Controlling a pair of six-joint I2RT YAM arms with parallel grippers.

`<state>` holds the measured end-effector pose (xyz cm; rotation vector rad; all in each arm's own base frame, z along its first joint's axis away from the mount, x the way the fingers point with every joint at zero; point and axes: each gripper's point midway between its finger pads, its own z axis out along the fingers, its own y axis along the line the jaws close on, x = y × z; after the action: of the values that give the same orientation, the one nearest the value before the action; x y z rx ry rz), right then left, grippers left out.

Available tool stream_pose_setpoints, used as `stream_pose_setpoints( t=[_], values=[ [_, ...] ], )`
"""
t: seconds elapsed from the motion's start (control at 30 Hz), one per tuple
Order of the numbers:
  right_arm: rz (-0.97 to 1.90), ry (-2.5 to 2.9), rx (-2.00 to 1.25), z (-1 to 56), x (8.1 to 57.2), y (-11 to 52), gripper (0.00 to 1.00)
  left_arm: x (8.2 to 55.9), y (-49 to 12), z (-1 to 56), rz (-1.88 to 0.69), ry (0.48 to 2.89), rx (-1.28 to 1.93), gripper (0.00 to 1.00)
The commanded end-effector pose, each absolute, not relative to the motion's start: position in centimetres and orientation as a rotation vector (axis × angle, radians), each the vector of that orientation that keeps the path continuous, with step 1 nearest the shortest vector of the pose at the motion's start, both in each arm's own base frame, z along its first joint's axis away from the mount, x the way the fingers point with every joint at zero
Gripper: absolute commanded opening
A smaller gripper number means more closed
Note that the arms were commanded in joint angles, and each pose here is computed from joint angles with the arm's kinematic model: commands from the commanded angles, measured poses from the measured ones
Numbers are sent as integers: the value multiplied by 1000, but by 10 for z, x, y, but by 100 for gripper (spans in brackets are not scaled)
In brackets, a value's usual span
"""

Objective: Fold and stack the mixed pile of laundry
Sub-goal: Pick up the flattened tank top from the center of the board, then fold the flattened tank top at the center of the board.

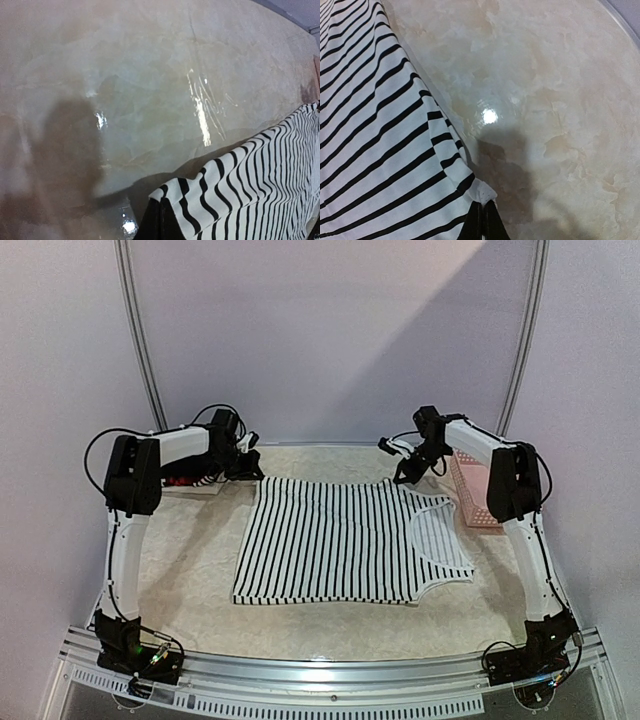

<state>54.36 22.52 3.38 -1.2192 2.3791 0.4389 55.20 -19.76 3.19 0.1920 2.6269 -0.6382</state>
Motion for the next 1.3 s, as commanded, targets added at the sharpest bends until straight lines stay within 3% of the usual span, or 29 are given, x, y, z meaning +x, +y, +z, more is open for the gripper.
stream_pose_setpoints(
  t=[0.0,0.4,1.27],
  values=[
    [448,2292,-1228,72,541,248,0,563,-183,83,-622,2518,207,0],
    [426,2295,-1187,97,532,241,0,540,-177,105,-629,2518,211,0],
    [519,2399,-1173,89,466,227,0,492,-164,60,-627,2701,216,0]
  ],
)
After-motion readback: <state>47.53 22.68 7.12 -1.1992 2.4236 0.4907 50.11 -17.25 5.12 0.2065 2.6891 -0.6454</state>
